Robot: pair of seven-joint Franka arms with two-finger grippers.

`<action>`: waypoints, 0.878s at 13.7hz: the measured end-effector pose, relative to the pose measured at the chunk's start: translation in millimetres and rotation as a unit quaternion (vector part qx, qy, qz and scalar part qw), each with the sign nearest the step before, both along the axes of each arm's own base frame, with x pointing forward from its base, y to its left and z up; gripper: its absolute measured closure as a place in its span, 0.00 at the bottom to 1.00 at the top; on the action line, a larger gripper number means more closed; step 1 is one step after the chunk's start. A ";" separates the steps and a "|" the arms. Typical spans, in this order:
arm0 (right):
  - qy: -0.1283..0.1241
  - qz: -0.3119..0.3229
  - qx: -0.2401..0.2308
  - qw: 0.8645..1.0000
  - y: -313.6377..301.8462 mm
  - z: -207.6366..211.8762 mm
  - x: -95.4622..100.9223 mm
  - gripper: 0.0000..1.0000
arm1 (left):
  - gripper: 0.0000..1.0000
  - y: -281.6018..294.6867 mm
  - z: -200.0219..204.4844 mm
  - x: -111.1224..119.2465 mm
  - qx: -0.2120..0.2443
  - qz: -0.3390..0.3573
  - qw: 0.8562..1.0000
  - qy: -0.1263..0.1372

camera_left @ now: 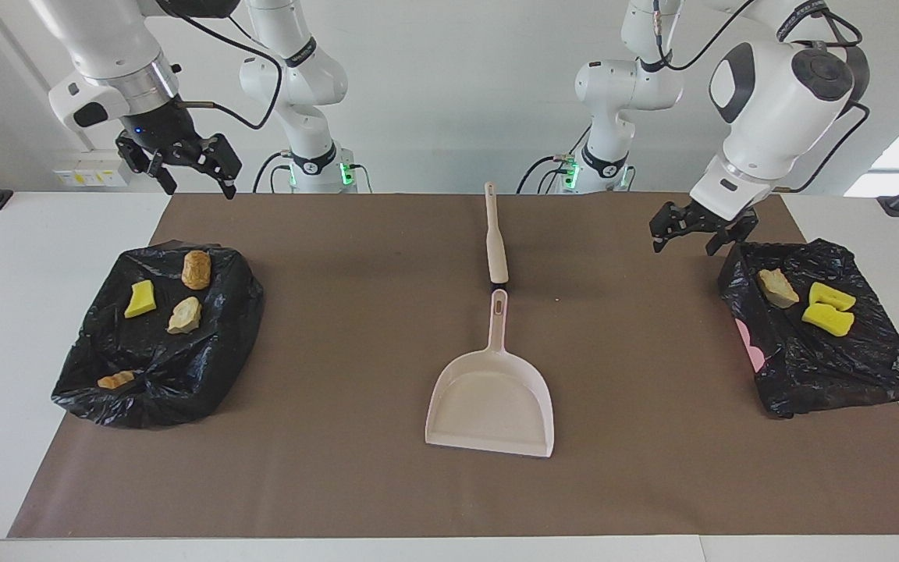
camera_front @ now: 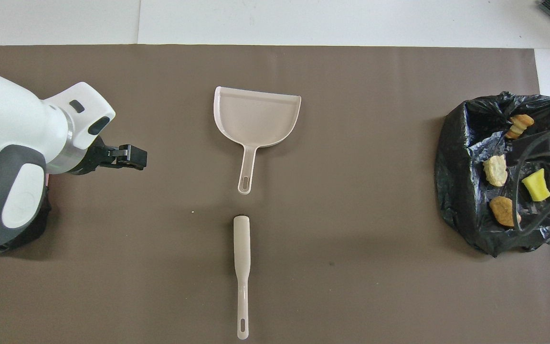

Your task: Sweep and dump trash in bin

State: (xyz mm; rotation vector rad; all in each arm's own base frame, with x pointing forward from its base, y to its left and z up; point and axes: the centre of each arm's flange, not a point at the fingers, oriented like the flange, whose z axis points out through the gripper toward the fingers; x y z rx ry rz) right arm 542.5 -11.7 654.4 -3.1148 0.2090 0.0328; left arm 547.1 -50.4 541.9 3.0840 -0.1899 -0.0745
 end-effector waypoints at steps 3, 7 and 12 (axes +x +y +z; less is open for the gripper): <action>0.000 0.000 0.000 1.000 0.0 0.0 0.0 0.00 | 0.00 34.8 10.1 -1.5 0.003 -0.009 1.000 -0.010; 0.000 0.000 0.000 1.000 0.0 0.0 0.0 0.00 | 0.00 35.3 59.4 -1.8 0.031 -0.022 0.998 -0.047; 0.000 0.000 0.000 1.000 0.0 0.0 0.0 0.00 | 0.00 18.6 117.4 -18.1 0.062 -0.042 0.996 -0.043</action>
